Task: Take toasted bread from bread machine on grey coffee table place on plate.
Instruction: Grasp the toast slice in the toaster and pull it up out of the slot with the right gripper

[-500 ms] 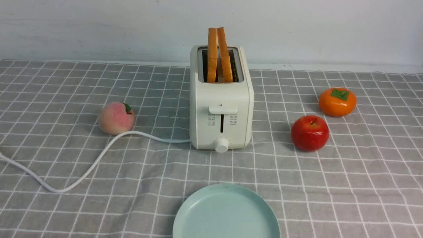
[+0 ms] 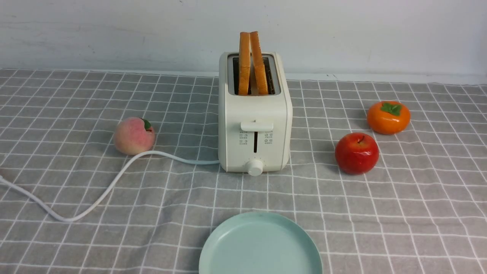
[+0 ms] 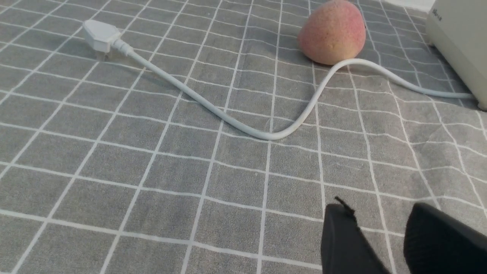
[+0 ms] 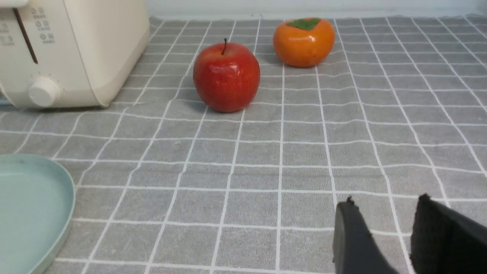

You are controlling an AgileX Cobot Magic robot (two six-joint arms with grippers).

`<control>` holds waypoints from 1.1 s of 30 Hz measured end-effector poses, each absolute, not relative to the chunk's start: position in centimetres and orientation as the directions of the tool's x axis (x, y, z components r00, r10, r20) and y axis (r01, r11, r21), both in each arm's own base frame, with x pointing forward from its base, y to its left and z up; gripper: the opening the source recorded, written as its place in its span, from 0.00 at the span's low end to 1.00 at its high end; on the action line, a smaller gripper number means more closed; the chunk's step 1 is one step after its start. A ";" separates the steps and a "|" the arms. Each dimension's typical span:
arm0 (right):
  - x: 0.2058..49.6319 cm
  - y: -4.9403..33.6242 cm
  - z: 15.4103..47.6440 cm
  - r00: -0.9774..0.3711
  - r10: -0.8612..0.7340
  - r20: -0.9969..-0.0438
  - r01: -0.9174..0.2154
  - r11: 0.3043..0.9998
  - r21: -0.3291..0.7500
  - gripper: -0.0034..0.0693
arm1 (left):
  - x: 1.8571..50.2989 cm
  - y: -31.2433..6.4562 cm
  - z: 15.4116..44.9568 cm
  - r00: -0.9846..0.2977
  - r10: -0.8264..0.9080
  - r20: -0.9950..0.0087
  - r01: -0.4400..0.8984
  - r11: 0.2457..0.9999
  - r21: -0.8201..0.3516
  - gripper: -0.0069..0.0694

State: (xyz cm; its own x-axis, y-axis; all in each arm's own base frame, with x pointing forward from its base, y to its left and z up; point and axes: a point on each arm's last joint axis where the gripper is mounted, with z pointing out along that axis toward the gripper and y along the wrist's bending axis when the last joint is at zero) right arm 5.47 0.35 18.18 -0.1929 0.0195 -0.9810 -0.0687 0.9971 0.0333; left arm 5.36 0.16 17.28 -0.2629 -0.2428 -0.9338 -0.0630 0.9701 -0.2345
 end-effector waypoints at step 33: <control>4.8 0.4 23.7 0.367 0.332 -0.869 -0.206 0.940 0.272 0.38 | 4.5 -0.5 24.2 0.376 -0.539 -0.754 0.325 0.838 -0.437 0.40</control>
